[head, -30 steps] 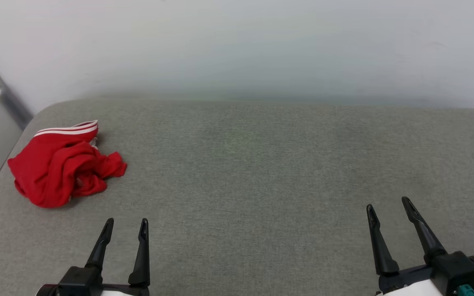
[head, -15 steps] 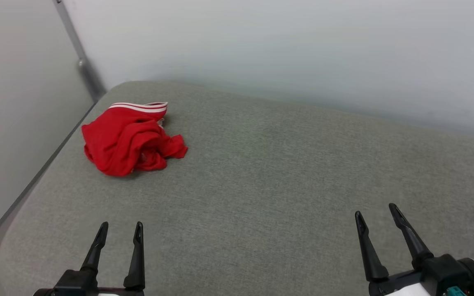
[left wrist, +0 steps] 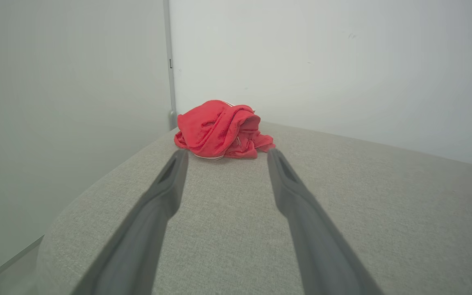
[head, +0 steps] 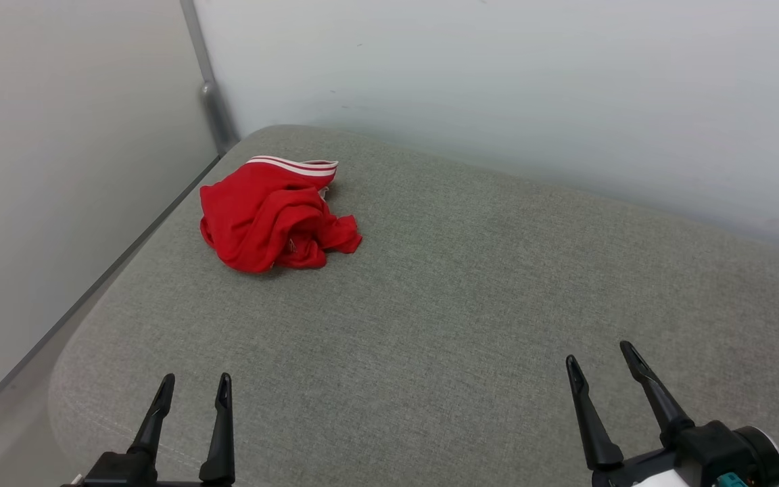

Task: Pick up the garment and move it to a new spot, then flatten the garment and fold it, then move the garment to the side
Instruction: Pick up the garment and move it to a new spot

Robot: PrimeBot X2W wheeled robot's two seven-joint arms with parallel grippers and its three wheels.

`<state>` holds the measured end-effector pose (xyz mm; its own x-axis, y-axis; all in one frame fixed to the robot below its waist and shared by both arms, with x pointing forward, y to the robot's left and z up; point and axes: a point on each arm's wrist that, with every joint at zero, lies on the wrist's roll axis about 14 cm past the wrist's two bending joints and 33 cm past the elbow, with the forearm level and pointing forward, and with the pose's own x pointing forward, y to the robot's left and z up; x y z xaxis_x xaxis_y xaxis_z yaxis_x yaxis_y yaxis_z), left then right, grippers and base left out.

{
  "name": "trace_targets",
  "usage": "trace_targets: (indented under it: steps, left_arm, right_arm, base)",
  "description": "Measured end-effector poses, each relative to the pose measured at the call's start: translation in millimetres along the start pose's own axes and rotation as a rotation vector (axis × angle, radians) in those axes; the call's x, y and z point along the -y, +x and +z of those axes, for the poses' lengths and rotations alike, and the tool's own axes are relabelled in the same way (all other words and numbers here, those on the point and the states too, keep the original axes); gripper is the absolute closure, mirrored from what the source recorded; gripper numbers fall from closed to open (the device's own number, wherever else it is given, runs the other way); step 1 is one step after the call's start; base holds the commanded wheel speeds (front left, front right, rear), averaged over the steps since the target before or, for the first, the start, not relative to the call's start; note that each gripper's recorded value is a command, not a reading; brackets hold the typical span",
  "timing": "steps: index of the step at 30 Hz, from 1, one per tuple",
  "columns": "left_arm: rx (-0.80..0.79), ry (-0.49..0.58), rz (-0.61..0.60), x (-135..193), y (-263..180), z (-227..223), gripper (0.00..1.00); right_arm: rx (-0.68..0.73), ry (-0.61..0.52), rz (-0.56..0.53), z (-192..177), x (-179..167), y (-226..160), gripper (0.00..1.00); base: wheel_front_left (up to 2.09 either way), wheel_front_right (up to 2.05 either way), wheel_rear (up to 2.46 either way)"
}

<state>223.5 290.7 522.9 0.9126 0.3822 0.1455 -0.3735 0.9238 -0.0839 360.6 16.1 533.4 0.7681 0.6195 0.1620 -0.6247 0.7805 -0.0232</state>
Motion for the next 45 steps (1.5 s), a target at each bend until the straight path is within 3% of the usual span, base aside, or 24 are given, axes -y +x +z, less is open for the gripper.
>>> trace_targets:
  steps: [13,15,17,23,30,39,45]
  left_arm:
    - [-0.012,0.003,-0.033,9,9,-3,0.00]
    - [-0.041,0.065,-0.098,23,13,-11,0.00]
    - [-0.056,0.058,-0.123,33,20,-16,0.00]
    - [-0.070,0.020,-0.116,36,69,-24,0.00]
    - [-0.158,0.099,-0.217,31,174,-42,0.00]
    - [-0.682,0.211,-0.235,8,263,-95,0.00]
    - [-0.996,0.127,-0.226,16,275,-143,0.00]
  right_arm:
    - [-0.012,0.006,-0.011,-5,3,-3,0.00]
    - [-0.016,0.008,-0.019,-7,6,-3,0.00]
    - [-0.020,0.006,-0.027,-10,10,-1,0.00]
    - [-0.041,-0.003,-0.070,-25,32,7,0.00]
    - [-0.108,0.000,-0.134,-62,66,12,0.00]
    - [-0.190,0.011,-0.193,-104,97,7,0.00]
    - [-0.256,0.032,-0.224,-133,107,-2,0.00]
  base:
    - [0.00,0.00,0.00]
    - [0.00,0.00,0.00]
    - [0.00,0.00,0.00]
    - [0.00,0.00,0.00]
    - [0.00,0.00,0.00]
    - [0.00,0.00,0.00]
    - [0.00,0.00,0.00]
